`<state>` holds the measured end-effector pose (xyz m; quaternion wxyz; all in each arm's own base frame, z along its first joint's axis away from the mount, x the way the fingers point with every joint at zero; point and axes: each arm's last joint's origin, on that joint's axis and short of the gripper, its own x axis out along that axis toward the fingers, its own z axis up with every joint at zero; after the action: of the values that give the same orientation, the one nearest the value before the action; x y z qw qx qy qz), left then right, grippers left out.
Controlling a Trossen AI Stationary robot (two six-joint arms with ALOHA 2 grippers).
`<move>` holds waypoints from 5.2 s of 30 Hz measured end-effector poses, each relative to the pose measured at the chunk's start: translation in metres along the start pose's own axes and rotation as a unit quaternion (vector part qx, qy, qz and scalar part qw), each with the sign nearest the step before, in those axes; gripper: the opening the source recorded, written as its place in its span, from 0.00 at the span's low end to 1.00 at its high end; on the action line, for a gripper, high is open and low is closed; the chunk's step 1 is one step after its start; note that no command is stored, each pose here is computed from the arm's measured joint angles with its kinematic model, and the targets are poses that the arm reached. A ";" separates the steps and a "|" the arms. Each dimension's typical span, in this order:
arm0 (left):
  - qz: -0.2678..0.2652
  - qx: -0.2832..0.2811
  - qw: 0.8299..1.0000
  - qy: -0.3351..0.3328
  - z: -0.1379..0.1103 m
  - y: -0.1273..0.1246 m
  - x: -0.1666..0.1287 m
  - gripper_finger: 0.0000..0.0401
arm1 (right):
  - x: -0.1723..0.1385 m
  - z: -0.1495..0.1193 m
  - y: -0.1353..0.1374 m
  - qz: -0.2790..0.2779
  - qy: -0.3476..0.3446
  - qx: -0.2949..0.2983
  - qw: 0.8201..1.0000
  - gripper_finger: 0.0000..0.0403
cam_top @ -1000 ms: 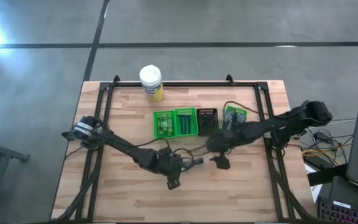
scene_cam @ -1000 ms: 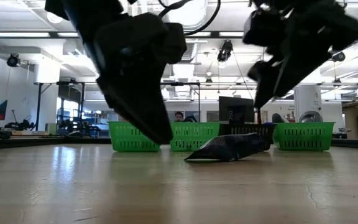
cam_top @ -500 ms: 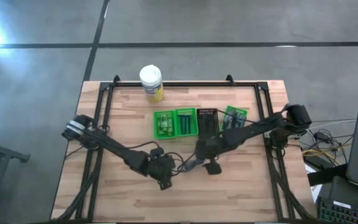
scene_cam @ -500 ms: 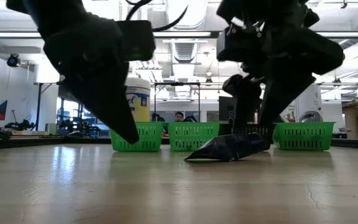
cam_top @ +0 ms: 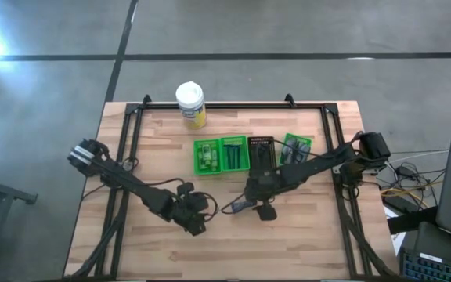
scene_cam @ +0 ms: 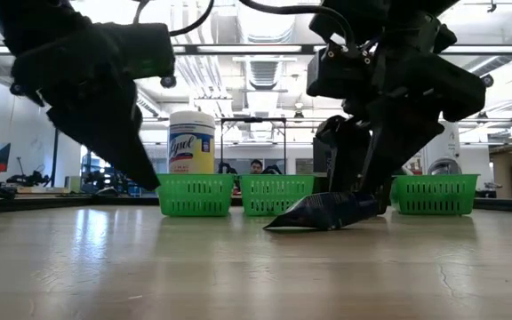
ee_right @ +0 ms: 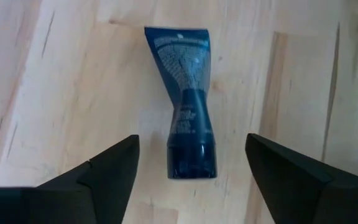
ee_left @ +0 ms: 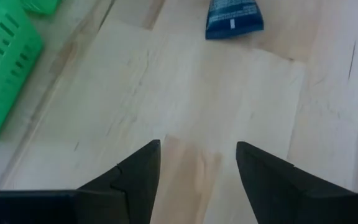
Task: Pick & Place Travel size toiletries
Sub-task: Put the shaving cream into the black bin
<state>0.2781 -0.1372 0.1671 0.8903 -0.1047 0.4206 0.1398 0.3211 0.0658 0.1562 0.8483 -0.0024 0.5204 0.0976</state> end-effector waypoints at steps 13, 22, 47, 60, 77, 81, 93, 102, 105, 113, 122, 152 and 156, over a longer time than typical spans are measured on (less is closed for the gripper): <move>0.003 0.005 1.000 0.005 -0.004 0.004 -0.001 0.53 | 0.007 -0.011 -0.001 0.001 0.002 0.000 1.000 0.57; 0.002 -0.029 1.000 0.003 -0.001 0.007 -0.010 0.53 | 0.008 -0.011 -0.001 0.004 -0.005 -0.001 1.000 0.41; -0.045 -0.010 0.984 -0.172 0.022 0.036 -0.078 0.53 | -0.063 0.001 -0.017 0.001 -0.103 0.101 0.990 0.27; 0.069 0.259 0.955 -0.130 0.065 0.017 -0.046 0.53 | -0.093 0.016 -0.022 0.141 -0.135 0.147 0.970 0.15; -0.047 0.336 0.932 -0.124 0.044 -0.015 -0.015 0.53 | -0.077 -0.019 0.026 0.083 0.039 -0.001 0.996 0.43; -0.016 0.483 0.863 -0.146 0.039 -0.032 0.013 0.53 | -0.086 -0.020 0.030 0.034 0.026 0.046 0.998 0.57; 0.048 0.603 0.787 -0.122 0.048 -0.055 0.068 0.53 | -0.083 -0.038 0.065 0.003 0.021 0.221 0.975 0.72; 0.039 0.482 0.870 -0.092 0.049 -0.046 0.050 0.53 | -0.062 -0.048 0.089 -0.071 0.031 -0.043 0.996 0.66; 0.031 0.429 0.899 -0.087 0.048 -0.043 0.037 0.53 | -0.052 -0.050 0.088 -0.073 0.053 -0.079 0.993 0.64; 0.025 0.305 0.949 -0.071 0.051 -0.036 0.020 0.53 | -0.043 -0.038 0.094 -0.056 0.045 -0.154 0.985 0.61; 0.023 0.295 0.953 -0.065 0.047 -0.036 0.020 0.53 | -0.028 -0.032 0.099 -0.046 0.028 -0.221 0.974 0.61; 0.030 0.233 0.971 -0.041 0.043 -0.029 0.015 0.53 | 0.007 -0.024 0.090 -0.083 0.016 -0.159 0.984 0.09; 0.054 0.200 0.977 -0.041 0.046 -0.023 0.002 0.53 | -0.010 -0.016 0.079 -0.096 -0.015 -0.098 0.990 0.05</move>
<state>0.3198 -0.1444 0.1957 0.9009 0.1040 0.4081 0.1047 0.2895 0.1397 0.1649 0.8569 -0.1337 0.4934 0.0660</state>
